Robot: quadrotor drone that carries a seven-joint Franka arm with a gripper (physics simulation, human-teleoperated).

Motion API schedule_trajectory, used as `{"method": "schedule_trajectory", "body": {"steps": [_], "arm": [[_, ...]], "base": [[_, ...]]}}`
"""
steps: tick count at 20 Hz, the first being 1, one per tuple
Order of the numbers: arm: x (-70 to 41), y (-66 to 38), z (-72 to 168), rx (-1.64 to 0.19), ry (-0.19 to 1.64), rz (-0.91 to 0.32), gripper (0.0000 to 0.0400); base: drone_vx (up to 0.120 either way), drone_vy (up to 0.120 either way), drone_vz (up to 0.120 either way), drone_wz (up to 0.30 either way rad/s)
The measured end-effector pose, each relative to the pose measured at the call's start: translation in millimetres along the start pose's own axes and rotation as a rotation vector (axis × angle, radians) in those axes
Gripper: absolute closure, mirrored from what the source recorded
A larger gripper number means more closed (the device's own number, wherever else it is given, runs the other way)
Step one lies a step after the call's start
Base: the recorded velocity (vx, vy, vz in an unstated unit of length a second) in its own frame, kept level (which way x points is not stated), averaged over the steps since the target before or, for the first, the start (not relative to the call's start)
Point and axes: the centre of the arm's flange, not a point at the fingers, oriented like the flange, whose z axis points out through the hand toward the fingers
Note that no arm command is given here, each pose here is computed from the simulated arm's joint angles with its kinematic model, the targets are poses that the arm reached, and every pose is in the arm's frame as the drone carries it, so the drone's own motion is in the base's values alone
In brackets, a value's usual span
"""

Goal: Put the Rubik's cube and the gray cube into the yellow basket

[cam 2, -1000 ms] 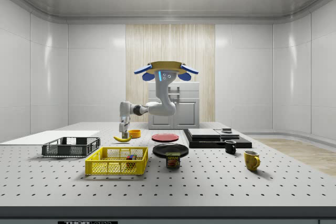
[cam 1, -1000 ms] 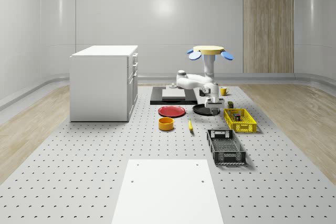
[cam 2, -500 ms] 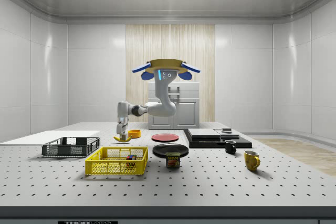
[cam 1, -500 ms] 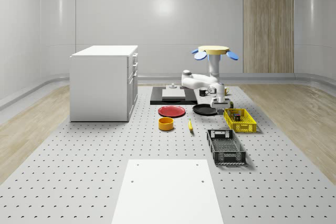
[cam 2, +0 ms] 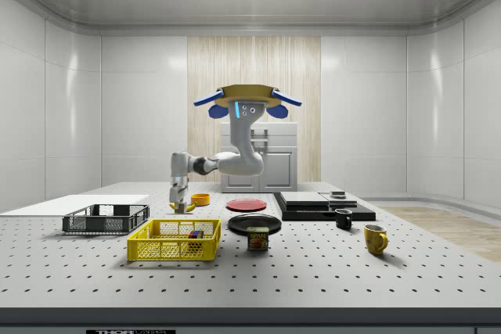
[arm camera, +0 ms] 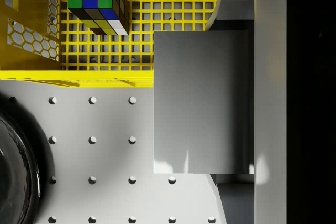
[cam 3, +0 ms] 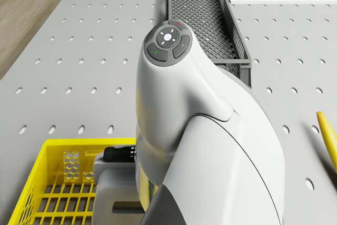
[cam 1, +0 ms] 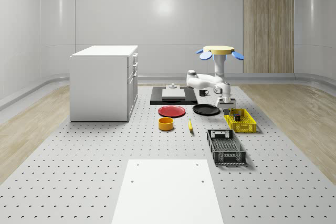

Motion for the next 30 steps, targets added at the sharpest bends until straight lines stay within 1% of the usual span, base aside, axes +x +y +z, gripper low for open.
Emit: {"method": "schedule_trajectory", "body": {"steps": [14,15,20,21,27,30], "arm": [[0.0,0.0,0.0,0.0,0.0,0.0,0.015],[0.0,0.0,0.0,0.0,0.0,0.0,0.015],[0.0,0.0,0.0,0.0,0.0,0.0,0.015],[0.0,0.0,0.0,0.0,0.0,0.0,0.015],[0.0,0.0,0.0,0.0,0.0,0.0,0.015],[0.0,0.0,4.0,0.0,0.0,0.0,0.015]], "base": [[0.0,0.12,0.0,0.0],[0.0,0.12,-0.12,0.0],[0.0,0.008,-0.12,0.0],[0.0,0.12,-0.08,0.0],[0.0,0.12,0.0,0.0],[0.0,0.013,0.0,0.0]]}}
